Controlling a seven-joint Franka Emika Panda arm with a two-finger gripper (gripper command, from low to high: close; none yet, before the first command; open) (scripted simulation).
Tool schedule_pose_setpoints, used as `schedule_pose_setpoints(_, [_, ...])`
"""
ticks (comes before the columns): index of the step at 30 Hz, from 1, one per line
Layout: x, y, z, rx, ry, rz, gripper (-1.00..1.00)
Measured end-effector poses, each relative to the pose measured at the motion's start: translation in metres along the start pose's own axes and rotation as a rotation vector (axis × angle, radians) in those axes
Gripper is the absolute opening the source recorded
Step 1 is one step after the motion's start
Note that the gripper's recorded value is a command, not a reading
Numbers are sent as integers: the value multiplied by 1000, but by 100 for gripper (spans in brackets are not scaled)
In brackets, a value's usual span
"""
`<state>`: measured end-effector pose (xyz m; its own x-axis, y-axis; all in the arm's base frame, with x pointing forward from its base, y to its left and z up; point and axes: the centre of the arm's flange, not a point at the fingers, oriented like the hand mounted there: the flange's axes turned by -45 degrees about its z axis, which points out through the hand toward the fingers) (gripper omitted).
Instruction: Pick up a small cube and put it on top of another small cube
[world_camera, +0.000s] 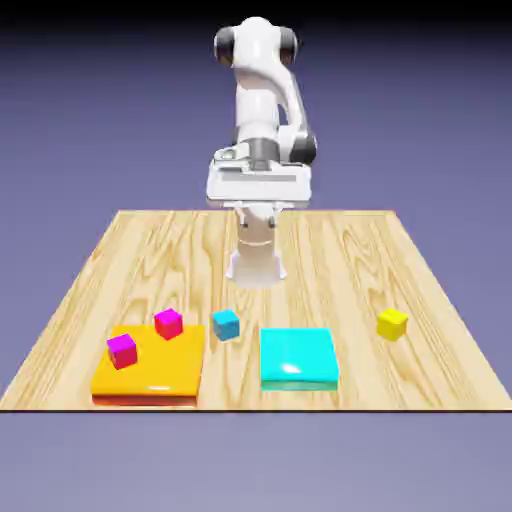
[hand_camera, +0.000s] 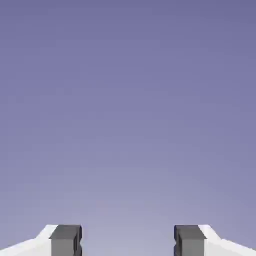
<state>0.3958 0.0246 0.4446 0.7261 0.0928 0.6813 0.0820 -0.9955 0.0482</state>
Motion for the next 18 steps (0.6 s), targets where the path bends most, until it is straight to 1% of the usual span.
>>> schedule_pose_setpoints(5, [-27,-86,55,69,-179,-164,0])
schedule_pose_setpoints(10, [-77,-174,93,145,-347,-328,0])
schedule_pose_setpoints(13, [-119,-234,103,205,-440,-444,0])
schedule_pose_setpoints(15, [-143,-254,113,224,-503,-479,0])
schedule_pose_setpoints(16, [-162,-280,108,255,-529,-536,0])
schedule_pose_setpoints(18, [-191,-305,110,285,-587,-584,0])
